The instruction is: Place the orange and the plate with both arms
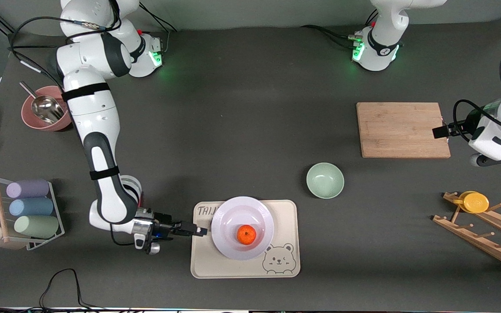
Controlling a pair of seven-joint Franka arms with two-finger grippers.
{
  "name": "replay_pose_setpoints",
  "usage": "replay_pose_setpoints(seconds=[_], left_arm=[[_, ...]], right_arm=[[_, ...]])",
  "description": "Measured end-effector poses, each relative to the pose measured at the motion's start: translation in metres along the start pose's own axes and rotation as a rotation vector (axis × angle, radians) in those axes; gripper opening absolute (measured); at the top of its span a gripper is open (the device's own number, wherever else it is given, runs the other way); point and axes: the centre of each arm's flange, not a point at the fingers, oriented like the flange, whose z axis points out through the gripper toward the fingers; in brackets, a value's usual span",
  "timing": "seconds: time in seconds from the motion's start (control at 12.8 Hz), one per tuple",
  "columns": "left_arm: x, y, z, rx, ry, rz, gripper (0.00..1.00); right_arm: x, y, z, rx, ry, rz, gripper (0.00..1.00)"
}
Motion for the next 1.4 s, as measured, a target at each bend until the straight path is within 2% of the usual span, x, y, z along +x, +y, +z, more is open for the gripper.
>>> replay_pose_setpoints(seconds=[0.23, 0.39, 0.47, 0.7, 0.86, 1.01, 1.09, 1.25, 1.4], left_arm=[[0.0, 0.0, 0.0, 0.0, -0.001, 0.0, 1.0], [0.0, 0.0, 0.001, 0.0, -0.001, 0.0, 1.0], [0.001, 0.0, 0.001, 0.001, -0.002, 0.0, 1.0], [0.001, 0.0, 0.002, 0.001, -0.003, 0.0, 1.0], [0.001, 0.0, 0.002, 0.001, -0.004, 0.0, 1.0], [0.001, 0.0, 0.002, 0.001, -0.004, 0.0, 1.0], [0.001, 0.0, 0.002, 0.001, -0.004, 0.0, 1.0], [0.001, 0.0, 0.002, 0.001, -0.004, 0.0, 1.0], [0.001, 0.0, 0.002, 0.001, -0.003, 0.0, 1.0]], right_arm=[[0.014, -0.038, -0.048, -0.115, -0.039, 0.044, 0.53], [0.014, -0.077, -0.082, -0.22, -0.094, 0.048, 0.58], [0.012, -0.098, -0.102, -0.288, -0.132, 0.021, 0.64], [0.001, -0.173, -0.178, -0.539, -0.254, -0.118, 0.69], [-0.016, -0.221, -0.228, -0.695, -0.309, -0.177, 0.74], [-0.033, -0.26, -0.277, -0.841, -0.322, -0.225, 0.93], [-0.042, -0.278, -0.3, -0.907, -0.317, -0.24, 1.0], [-0.064, -0.308, -0.339, -0.991, -0.278, -0.229, 1.0], [-0.086, -0.323, -0.372, -1.023, -0.257, -0.21, 1.0]])
